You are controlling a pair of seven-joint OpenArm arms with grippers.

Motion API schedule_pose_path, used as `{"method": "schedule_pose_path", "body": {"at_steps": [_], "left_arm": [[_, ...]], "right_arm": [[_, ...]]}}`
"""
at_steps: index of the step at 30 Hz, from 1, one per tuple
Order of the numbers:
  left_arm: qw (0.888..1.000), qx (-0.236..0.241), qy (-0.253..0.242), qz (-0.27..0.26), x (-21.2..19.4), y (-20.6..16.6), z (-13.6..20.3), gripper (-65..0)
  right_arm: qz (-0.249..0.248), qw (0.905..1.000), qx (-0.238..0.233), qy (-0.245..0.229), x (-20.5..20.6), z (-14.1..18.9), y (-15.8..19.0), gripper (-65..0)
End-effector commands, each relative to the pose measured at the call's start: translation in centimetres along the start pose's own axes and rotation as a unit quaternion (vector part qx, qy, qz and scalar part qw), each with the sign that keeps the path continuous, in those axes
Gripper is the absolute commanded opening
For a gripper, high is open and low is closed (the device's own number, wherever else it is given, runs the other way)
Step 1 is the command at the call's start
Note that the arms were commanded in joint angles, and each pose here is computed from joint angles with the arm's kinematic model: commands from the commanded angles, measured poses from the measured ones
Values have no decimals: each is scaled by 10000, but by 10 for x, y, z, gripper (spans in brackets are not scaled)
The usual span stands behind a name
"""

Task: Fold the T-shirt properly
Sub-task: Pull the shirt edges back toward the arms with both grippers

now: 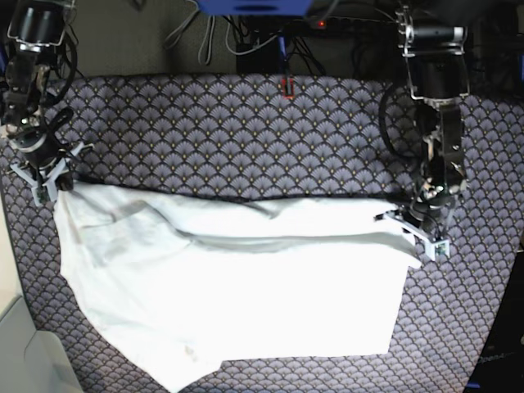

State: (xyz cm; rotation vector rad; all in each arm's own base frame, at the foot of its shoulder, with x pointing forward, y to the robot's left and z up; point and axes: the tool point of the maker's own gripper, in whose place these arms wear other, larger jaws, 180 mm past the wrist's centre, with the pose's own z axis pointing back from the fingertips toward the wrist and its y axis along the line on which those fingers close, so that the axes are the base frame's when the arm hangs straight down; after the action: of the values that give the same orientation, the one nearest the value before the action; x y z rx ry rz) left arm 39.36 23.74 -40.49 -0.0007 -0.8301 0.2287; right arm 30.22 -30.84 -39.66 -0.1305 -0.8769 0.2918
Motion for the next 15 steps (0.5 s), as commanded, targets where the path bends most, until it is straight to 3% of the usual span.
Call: {"method": "schedule_pose_path", "body": {"at_steps": [1, 6, 15], "left_arm": [[9993, -4, -355, -63, 28, -1, 8, -646], [9991, 117, -226, -337, 15, 16, 28, -646], [9957, 271, 85, -884, -12, 35, 68, -646]], "right_arm": [[130, 9993, -59, -338, 22, 7, -7, -650], [324, 9993, 49, -171, 1, 26, 5, -650], [214, 9991, 371, 32, -34, 72, 17, -650]]}}
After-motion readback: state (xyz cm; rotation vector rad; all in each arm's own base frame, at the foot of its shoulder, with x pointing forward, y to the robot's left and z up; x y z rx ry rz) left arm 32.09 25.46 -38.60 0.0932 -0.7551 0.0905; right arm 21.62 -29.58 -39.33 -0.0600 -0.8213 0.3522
